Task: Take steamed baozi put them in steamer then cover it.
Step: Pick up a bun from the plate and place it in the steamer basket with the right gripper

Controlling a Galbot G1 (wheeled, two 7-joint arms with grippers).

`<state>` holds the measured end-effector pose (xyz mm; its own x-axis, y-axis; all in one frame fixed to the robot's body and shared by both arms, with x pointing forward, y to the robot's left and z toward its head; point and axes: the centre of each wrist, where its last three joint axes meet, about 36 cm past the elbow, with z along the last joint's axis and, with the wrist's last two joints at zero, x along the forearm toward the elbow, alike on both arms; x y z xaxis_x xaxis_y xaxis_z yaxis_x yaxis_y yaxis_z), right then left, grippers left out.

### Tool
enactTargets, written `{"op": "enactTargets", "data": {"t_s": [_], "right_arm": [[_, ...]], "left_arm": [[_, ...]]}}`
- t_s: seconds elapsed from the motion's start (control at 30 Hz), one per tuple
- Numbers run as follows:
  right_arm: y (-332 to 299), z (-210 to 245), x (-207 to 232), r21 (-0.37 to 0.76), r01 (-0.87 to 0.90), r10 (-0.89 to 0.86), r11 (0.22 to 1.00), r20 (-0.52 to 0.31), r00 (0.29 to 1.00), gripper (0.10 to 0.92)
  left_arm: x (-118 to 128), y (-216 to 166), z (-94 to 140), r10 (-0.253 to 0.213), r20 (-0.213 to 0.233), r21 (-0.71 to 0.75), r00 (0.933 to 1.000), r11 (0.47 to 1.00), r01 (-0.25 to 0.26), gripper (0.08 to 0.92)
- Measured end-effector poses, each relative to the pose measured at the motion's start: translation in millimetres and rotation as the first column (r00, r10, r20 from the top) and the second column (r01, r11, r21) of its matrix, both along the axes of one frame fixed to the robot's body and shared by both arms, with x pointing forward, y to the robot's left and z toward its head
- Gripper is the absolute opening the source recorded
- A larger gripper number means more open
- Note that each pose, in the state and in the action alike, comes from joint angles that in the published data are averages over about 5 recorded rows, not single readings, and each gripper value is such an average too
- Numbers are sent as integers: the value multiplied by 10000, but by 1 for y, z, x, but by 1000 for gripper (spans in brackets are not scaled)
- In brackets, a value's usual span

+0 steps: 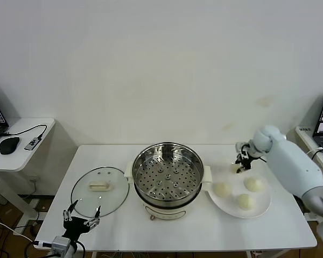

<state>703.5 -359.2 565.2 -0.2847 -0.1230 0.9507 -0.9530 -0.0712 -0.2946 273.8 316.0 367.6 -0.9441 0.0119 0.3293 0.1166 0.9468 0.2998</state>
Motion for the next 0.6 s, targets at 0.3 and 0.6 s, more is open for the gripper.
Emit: {"op": "enactTargets", "data": {"t_s": [0.3, 0.6], "right_arm": [[67, 87, 21, 661, -1747, 1737, 9824, 218, 9846, 374], [142, 121, 47, 997, -5489, 5491, 8299, 281, 8353, 379]], "left_arm": [[-1, 1, 9, 98, 88, 185, 9999, 9998, -99, 823], [-5, 2, 14, 309, 176, 220, 9994, 9993, -313, 823]]}}
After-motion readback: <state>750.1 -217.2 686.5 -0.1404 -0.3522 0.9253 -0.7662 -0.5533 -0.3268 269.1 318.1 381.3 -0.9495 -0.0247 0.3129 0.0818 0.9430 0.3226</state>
